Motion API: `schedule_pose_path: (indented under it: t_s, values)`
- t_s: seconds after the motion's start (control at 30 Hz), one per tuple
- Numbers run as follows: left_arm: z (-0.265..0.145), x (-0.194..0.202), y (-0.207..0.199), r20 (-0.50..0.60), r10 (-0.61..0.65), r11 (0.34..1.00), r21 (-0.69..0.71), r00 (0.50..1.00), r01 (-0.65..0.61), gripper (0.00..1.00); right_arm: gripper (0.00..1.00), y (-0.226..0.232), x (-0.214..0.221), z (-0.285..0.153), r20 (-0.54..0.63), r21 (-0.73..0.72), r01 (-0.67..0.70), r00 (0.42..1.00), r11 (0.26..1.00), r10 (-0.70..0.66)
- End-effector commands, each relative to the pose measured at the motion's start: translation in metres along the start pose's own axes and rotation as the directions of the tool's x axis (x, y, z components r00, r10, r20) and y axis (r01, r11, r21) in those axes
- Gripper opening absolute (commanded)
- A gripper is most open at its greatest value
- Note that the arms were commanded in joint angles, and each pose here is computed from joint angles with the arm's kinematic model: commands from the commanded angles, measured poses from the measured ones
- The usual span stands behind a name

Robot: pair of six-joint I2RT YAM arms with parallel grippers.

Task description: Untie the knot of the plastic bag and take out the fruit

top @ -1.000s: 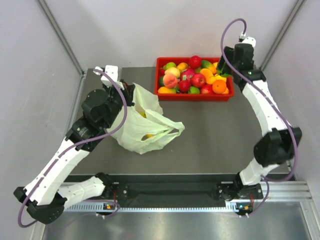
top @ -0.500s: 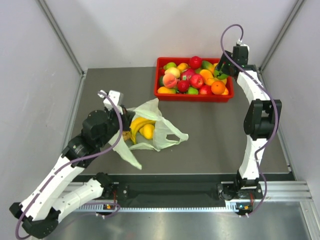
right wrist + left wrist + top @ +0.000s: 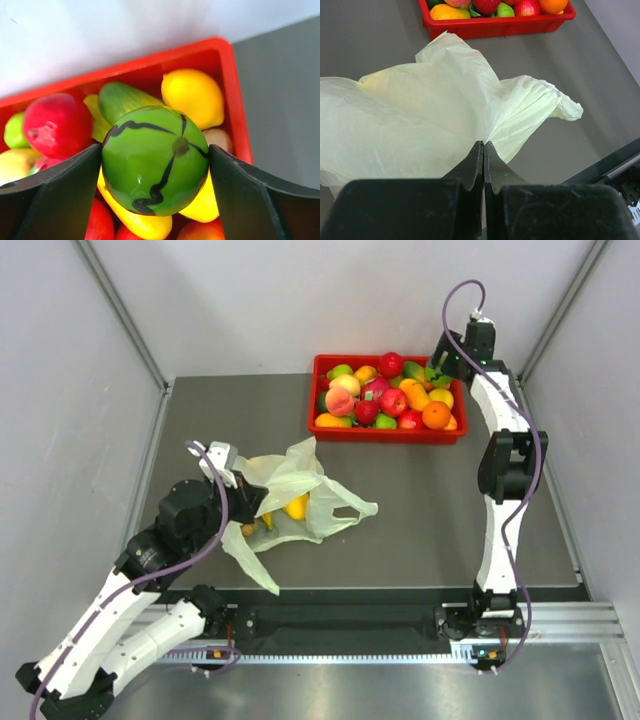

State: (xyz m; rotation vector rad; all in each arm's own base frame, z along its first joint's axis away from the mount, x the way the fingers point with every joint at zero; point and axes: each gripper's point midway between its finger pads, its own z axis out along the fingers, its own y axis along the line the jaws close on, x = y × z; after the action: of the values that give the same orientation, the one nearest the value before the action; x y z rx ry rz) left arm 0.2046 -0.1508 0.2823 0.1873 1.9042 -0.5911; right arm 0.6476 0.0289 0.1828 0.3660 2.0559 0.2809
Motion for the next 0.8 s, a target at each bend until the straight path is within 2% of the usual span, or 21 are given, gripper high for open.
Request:
schedule_pose_path:
  t_s: [0.0, 0.07, 0.33, 0.67, 0.77]
  values:
    - [-0.003, -0.005, -0.006, 0.015, -0.029, 0.999, 0.027, 0.999, 0.028, 0.00, 0.90, 0.009, -0.003, 0.002, -0.006, -0.051, 0.010, 1.000, 0.999, -0.011]
    - [-0.004, -0.006, -0.007, 0.012, -0.027, 0.999, 0.031, 1.000, 0.026, 0.00, 0.99, 0.014, -0.005, 0.000, -0.005, -0.075, 0.014, 1.000, 0.997, -0.015]
    - [-0.012, -0.006, -0.008, -0.004, -0.010, 0.999, 0.038, 1.000, 0.010, 0.00, 1.00, 0.034, -0.033, -0.031, 0.032, -0.137, 0.050, 0.998, 0.989, -0.046]
    - [-0.020, -0.012, -0.007, 0.027, -0.009, 0.999, 0.038, 1.000, 0.008, 0.00, 1.00, 0.047, -0.055, -0.068, 0.079, -0.171, 0.089, 0.994, 0.981, -0.077]
    - [-0.021, -0.013, -0.007, 0.031, -0.010, 0.999, 0.040, 0.999, 0.008, 0.00, 1.00, 0.029, -0.063, -0.071, 0.084, -0.142, 0.074, 0.995, 0.987, -0.062]
